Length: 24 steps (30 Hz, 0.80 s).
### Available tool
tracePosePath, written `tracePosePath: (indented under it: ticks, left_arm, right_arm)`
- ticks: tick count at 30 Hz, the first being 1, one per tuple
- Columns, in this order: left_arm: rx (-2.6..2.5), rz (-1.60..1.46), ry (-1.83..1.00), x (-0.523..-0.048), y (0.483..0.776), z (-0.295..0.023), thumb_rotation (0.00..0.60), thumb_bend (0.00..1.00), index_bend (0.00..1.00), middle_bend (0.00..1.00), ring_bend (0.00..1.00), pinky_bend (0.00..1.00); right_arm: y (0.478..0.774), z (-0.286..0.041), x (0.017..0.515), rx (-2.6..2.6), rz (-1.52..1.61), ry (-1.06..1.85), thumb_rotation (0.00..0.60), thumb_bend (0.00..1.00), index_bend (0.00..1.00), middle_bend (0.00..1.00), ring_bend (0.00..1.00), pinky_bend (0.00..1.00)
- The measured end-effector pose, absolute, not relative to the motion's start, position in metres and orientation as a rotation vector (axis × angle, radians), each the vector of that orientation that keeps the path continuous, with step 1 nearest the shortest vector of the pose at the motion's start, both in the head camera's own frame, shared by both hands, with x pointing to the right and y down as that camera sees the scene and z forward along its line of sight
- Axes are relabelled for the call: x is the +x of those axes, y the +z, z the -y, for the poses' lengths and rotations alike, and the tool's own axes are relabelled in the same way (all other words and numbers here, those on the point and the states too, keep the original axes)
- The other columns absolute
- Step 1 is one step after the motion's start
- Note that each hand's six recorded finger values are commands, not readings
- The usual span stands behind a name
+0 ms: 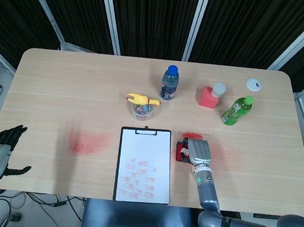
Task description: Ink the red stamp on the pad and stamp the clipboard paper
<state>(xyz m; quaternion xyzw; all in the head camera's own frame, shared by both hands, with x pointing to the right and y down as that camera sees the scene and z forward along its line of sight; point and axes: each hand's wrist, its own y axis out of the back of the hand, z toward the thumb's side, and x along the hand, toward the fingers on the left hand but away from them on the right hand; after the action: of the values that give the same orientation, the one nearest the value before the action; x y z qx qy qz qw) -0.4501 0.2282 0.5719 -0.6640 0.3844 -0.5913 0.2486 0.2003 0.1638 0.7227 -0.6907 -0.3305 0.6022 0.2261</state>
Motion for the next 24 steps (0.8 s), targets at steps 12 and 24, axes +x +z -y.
tracePosePath:
  ticks: [12,24]
  left_arm:
    - [-1.803,-1.045,-1.61,-0.45,0.572,-0.228,0.6,0.06,0.0,0.0,0.0,0.0]
    - [-1.802,-1.045,-1.606,-0.449,0.571,-0.228,0.6,0.06,0.0,0.0,0.0,0.0]
  right_arm:
    - [0.697,-0.154,0.192,-1.914,0.944,1.577,0.6,0.57,0.93,0.77,0.82,0.93]
    - [0.675,-0.17,0.158,-1.998,0.89,1.458,0.6,0.57,0.93,0.77,0.82,0.93]
